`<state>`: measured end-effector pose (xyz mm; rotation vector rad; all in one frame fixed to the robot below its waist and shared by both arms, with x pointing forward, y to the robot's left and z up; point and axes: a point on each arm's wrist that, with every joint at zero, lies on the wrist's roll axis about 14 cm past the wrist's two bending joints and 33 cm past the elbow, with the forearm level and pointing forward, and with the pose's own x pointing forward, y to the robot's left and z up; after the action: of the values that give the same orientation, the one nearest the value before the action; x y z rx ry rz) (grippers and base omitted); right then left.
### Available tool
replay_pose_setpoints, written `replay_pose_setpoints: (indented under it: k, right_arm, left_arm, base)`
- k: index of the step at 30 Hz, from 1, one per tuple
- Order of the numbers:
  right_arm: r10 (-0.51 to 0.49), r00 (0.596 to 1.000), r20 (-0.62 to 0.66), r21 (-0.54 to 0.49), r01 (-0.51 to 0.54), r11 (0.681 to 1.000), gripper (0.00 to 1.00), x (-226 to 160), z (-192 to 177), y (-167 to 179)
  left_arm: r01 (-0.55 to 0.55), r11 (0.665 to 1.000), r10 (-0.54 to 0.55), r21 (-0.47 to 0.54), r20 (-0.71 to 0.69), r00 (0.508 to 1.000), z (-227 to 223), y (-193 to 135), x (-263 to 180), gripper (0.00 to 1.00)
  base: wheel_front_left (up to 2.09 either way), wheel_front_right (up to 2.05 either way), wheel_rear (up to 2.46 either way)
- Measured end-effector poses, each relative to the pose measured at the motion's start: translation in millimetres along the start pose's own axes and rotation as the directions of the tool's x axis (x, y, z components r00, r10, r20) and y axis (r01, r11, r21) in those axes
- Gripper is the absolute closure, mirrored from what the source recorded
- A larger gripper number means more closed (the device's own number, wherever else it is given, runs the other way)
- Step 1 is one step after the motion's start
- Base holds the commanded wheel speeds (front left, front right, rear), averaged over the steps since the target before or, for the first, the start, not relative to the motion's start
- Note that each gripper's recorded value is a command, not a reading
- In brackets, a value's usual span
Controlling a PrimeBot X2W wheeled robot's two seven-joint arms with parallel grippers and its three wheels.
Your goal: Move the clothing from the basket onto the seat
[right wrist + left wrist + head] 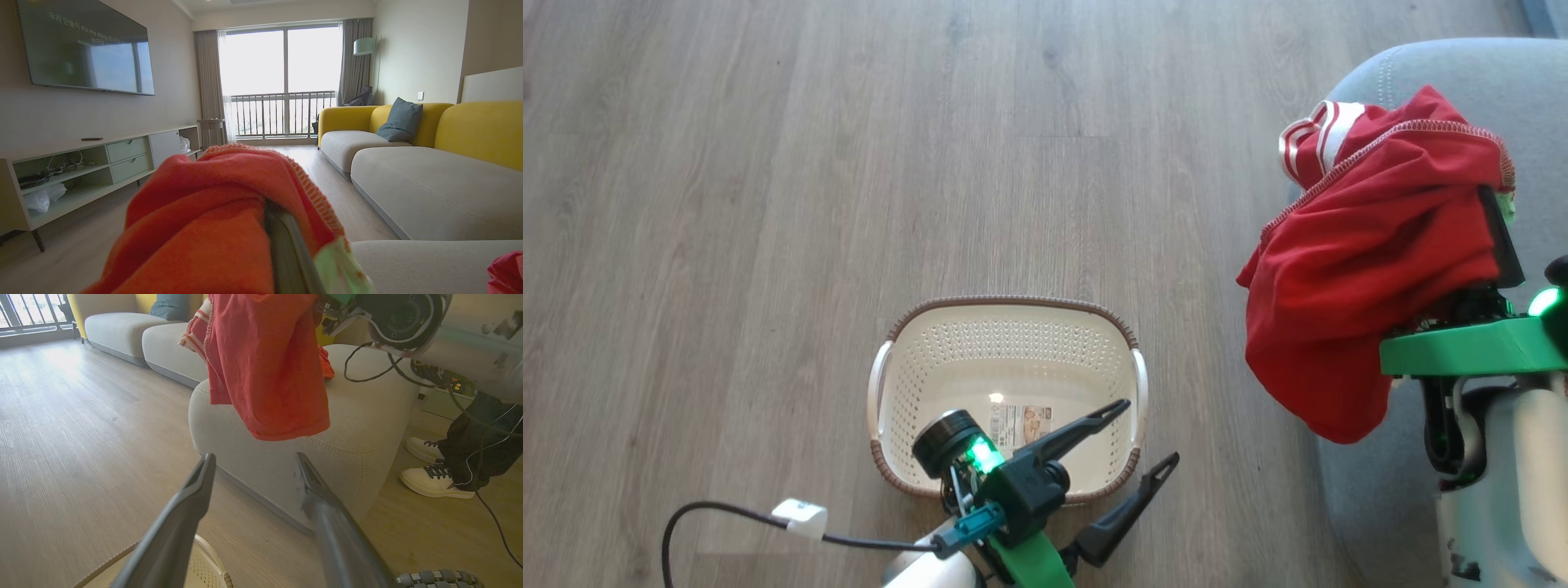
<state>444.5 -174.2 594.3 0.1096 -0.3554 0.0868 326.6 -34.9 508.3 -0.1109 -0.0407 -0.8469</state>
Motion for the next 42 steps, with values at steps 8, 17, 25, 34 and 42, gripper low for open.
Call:
replay_pose_setpoints:
  k: [8,17,25,34,42]
  right_arm:
    - [-0.053,0.999,0.006,-0.023,0.053,0.998,1.0,-8.9,6.0,-19.8]
    - [-0.197,0.98,0.035,-0.093,0.199,0.976,1.0,-37.0,27.1,-73.3]
    - [-0.346,0.936,0.062,-0.138,0.352,0.926,1.0,-78.9,49.9,-122.6]
    - [-0.489,0.869,0.076,-0.199,0.493,0.847,1.0,-137.2,71.7,-160.4]
    - [-0.526,0.847,0.077,-0.212,0.53,0.821,1.0,-148.8,75.0,-170.7]
  left_arm:
    - [0.052,0.999,-0.052,-0.008,0.006,0.999,-0.1,-10.1,9.7,0.0]
    - [0.19,0.981,-0.19,-0.023,0.019,0.982,-1.5,-35.4,32.2,0.0]
    - [0.341,0.939,-0.34,-0.045,0.02,0.94,-8.2,-69.2,49.2,0.0]
    - [0.498,0.862,-0.497,-0.092,0.034,0.867,-14.9,-114.1,62.3,0.0]
    - [0.539,0.834,-0.54,-0.113,0.031,0.841,-21.1,-124.8,62.8,0.0]
  base:
    - [0.0,0.0,0.0]
    - [0.0,0.0,0.0]
    - [0.0,0.0,0.0]
    - [0.0,0.0,0.0]
    - [0.0,0.0,0.0]
